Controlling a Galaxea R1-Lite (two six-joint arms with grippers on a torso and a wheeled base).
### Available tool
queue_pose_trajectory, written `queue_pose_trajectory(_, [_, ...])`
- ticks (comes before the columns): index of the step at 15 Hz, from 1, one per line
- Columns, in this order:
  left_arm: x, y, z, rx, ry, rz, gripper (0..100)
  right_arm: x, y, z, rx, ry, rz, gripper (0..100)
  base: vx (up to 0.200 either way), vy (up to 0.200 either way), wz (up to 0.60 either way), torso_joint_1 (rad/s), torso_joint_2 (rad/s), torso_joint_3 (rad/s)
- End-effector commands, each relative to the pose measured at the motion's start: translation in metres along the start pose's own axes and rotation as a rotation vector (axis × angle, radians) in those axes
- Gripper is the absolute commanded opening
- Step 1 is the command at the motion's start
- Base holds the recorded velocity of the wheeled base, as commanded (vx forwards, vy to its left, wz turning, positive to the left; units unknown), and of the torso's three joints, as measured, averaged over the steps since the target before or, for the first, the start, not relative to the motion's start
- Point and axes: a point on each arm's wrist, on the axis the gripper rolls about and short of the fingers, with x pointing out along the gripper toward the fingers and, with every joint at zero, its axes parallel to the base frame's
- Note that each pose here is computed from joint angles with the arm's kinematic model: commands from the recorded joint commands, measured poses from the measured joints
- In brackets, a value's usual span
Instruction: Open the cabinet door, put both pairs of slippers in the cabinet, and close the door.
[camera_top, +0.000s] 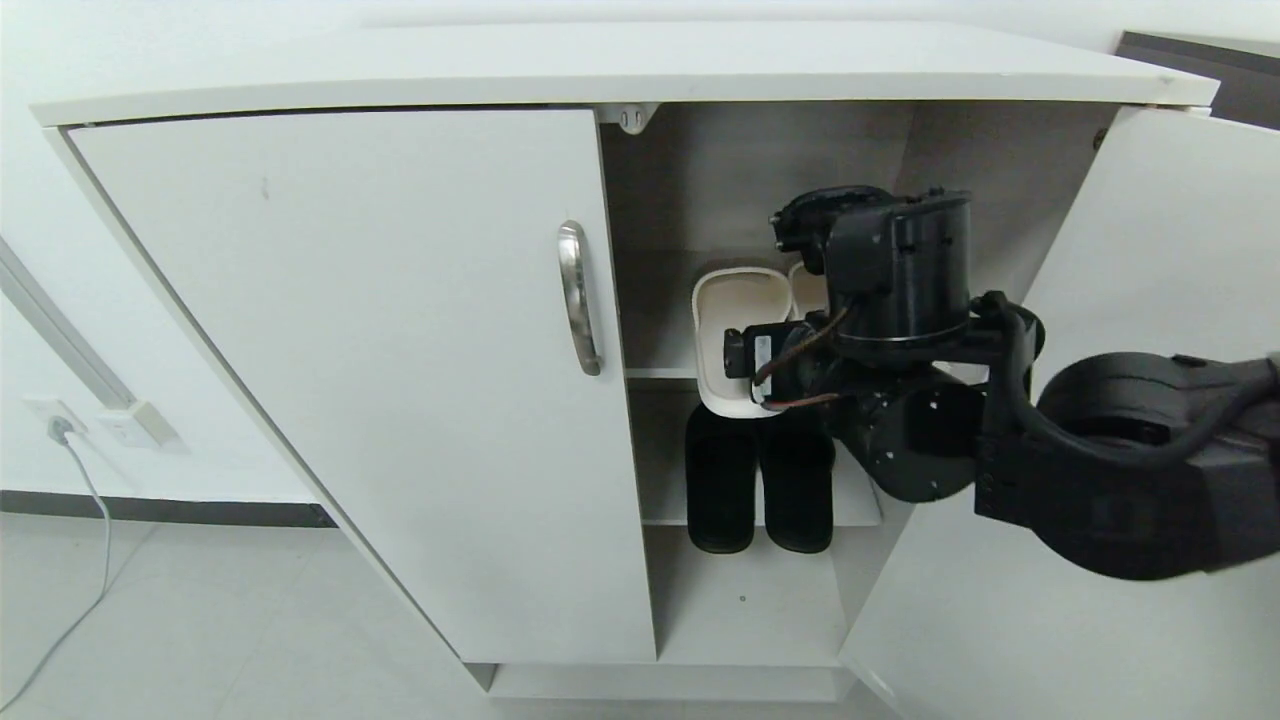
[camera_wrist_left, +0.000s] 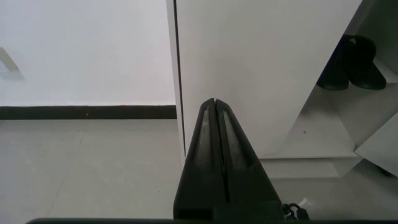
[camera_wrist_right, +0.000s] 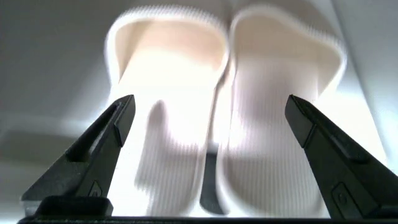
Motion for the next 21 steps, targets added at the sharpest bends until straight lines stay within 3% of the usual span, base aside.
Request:
queue_pose_trajectory(1, [0.000, 0.000, 0.000, 0.000, 0.000, 0.000, 0, -0.039, -0.010, -0.002, 0.013, -0.020, 0.068, 100, 0.000, 0.000, 0.00, 0.000, 0.00, 0.000])
queue_pose_trajectory(4, [0.000, 0.000, 0.000, 0.000, 0.000, 0.000, 0, -0.057, -0.019, -0.028, -0.016, 0.011, 0.107, 100, 0.000, 0.000, 0.00, 0.000, 0.00, 0.000])
queue_pose_trajectory(5, [0.000, 0.000, 0.000, 0.000, 0.000, 0.000, 0, -0.059, -0.020, -0.037, -0.017, 0.013, 0.116, 0, 0.000, 0.000, 0.00, 0.000, 0.00, 0.000])
queue_pose_trajectory(10, [0.000, 0.000, 0.000, 0.000, 0.000, -0.001, 0, -0.063, -0.017, -0.051, -0.037, -0.004, 0.179, 0, 0.000, 0.000, 0.00, 0.000, 0.00, 0.000])
queue_pose_trajectory(21, [0.000, 0.000, 0.000, -0.003, 0.002, -0.001, 0, -0.063, -0.016, -0.057, -0.053, 0.011, 0.174, 0, 0.000, 0.000, 0.00, 0.000, 0.00, 0.000])
